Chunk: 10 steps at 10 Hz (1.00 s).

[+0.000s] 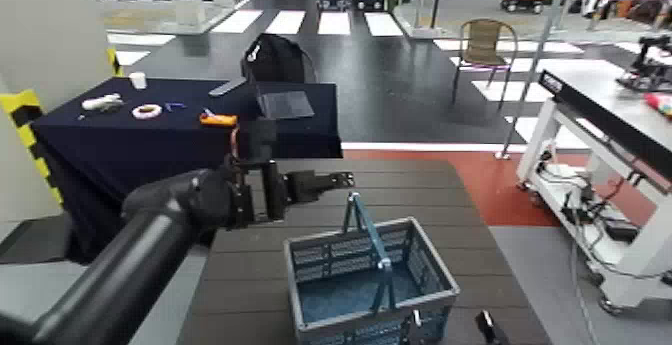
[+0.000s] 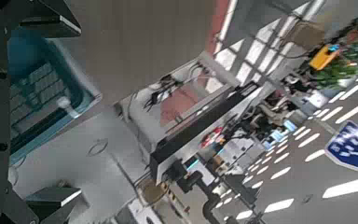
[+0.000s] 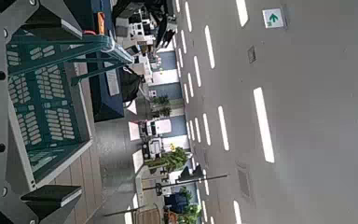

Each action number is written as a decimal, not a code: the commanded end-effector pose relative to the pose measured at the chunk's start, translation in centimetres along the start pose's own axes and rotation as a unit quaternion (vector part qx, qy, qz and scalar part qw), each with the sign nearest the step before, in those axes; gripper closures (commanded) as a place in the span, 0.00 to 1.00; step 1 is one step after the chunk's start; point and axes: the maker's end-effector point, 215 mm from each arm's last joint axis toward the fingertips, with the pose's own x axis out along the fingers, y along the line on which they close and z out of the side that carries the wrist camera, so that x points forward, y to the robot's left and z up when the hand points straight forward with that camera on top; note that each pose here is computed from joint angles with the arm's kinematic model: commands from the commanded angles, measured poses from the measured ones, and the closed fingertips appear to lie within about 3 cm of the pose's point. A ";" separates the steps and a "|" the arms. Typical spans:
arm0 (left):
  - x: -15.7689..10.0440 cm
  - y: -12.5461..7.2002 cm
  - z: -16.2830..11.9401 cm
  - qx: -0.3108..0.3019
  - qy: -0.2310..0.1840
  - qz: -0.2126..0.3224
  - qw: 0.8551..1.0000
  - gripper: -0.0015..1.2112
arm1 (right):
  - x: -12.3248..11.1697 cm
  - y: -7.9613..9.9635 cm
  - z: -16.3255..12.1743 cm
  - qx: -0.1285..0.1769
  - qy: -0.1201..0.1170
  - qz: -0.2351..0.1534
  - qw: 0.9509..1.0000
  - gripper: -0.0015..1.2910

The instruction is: Place the crate on the table.

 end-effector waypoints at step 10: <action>-19.1 3.0 -4.4 0.191 -0.294 0.229 0.908 0.09 | -0.7 -1.8 0.2 -0.011 0.000 -0.017 1.000 0.11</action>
